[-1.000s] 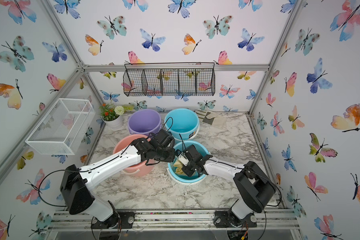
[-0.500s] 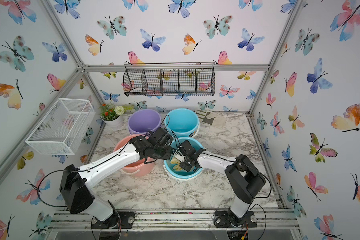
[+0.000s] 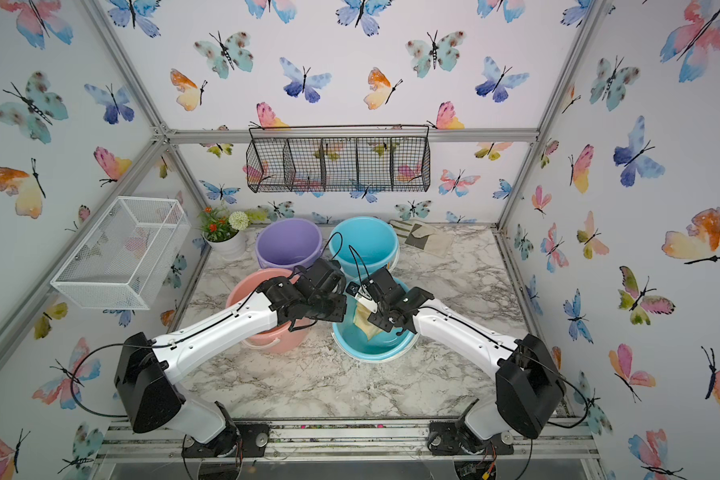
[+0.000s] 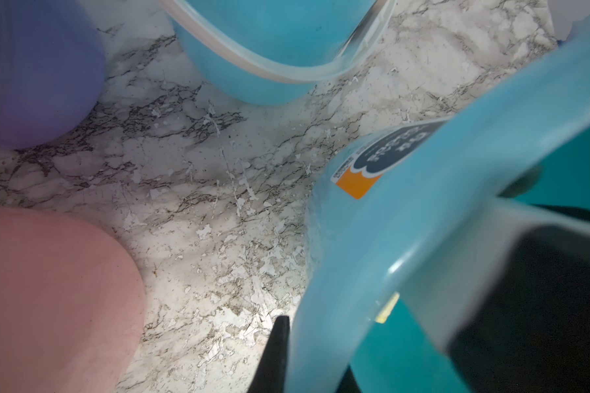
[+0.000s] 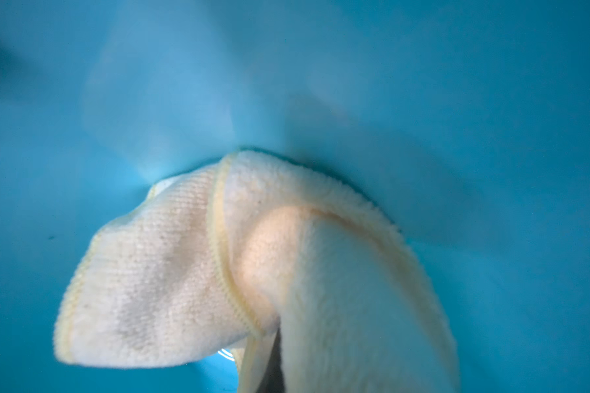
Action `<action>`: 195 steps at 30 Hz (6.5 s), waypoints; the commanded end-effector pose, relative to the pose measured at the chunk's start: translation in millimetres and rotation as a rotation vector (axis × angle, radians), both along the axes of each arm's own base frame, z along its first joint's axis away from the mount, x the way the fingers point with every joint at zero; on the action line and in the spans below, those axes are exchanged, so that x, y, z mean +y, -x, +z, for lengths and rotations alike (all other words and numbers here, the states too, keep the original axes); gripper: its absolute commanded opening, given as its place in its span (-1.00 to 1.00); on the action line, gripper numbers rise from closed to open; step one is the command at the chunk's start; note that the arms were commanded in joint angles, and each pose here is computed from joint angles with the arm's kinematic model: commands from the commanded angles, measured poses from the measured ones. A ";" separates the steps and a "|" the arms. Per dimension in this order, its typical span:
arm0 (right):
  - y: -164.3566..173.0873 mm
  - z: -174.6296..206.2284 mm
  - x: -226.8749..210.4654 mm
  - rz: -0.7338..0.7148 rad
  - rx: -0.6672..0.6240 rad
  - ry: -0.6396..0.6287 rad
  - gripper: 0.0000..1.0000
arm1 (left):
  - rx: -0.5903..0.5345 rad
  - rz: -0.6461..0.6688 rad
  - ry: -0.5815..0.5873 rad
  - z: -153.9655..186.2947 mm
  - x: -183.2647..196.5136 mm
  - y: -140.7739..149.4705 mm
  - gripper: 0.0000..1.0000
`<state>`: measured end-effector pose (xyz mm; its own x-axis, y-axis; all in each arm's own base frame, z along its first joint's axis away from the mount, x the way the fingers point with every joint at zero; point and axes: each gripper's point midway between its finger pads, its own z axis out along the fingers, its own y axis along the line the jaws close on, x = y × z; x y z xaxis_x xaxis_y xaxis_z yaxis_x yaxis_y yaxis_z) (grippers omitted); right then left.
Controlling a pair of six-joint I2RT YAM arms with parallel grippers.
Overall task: Wipe the inside of the bucket with a cloth
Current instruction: Wipe the dirt from the inside of the bucket.
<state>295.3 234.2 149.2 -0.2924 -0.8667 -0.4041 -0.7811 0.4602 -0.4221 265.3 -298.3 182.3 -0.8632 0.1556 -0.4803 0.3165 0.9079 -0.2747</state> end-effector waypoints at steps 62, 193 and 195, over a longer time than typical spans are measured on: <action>50.1 -108.0 -7.1 0.145 0.358 0.186 -0.96 | 0.001 -0.068 0.018 21.7 6.6 21.2 -1.00; 99.5 -94.6 64.1 -0.386 0.882 -0.197 -0.97 | -0.285 0.009 0.050 48.6 15.4 1.6 -1.00; 95.5 -111.3 67.1 -0.402 0.889 -0.177 -0.96 | -0.285 0.011 0.051 48.6 16.7 1.8 -1.00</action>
<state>205.8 299.6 68.6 -0.8005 -0.5920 -0.0932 -0.5863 0.7414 0.3264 265.5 -265.4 209.1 -0.7211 0.1474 -0.6770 0.3353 0.9293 -0.1548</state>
